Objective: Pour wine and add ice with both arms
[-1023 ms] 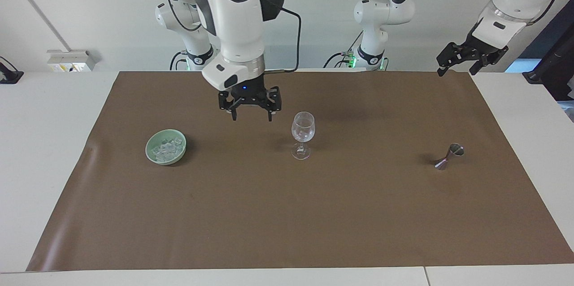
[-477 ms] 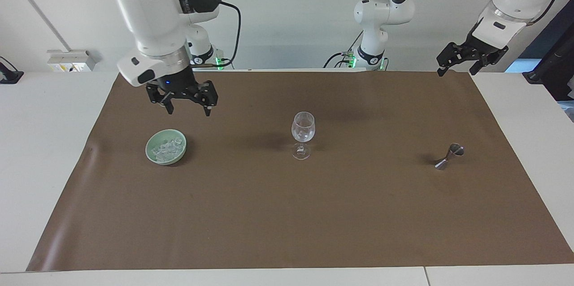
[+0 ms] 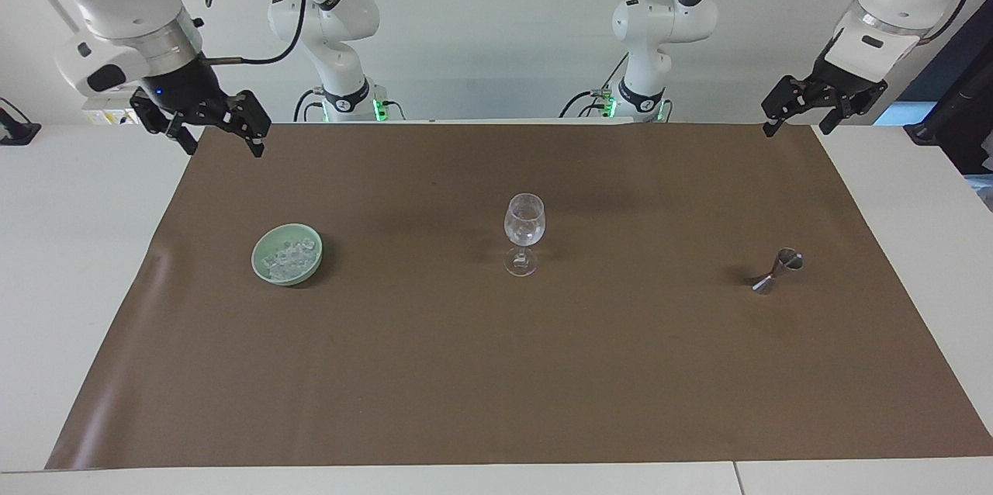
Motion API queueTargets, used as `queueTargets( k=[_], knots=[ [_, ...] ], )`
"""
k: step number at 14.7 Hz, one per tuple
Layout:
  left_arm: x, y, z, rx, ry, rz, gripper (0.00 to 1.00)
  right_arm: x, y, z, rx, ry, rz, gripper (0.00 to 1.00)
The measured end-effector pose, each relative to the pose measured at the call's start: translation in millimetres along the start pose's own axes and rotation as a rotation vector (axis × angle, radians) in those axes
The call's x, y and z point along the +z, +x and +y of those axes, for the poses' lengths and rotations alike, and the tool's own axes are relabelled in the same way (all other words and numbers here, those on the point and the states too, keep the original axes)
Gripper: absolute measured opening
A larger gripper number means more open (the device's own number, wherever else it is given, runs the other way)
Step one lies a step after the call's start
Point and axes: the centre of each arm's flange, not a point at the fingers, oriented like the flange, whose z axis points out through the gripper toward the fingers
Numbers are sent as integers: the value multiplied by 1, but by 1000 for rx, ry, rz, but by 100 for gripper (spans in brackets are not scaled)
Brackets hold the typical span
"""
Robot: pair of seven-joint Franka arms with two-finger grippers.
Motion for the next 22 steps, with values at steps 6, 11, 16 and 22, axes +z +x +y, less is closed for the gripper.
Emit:
queueTargets(
  k=[6, 11, 16, 22],
  knots=[
    [0, -1, 1, -20, -1, 1, 100, 12, -33, 42, -3, -2, -36, 100],
    [6, -7, 6, -68, -1, -17, 100, 34, -38, 44, -10, -4, -24, 100],
    [13, -11, 9, -61, 0, -33, 100, 37, -38, 31, -41, -51, -29, 100],
    [19, -16, 15, -38, 2, -48, 100, 37, -38, 32, -39, -48, -28, 100]
  ],
)
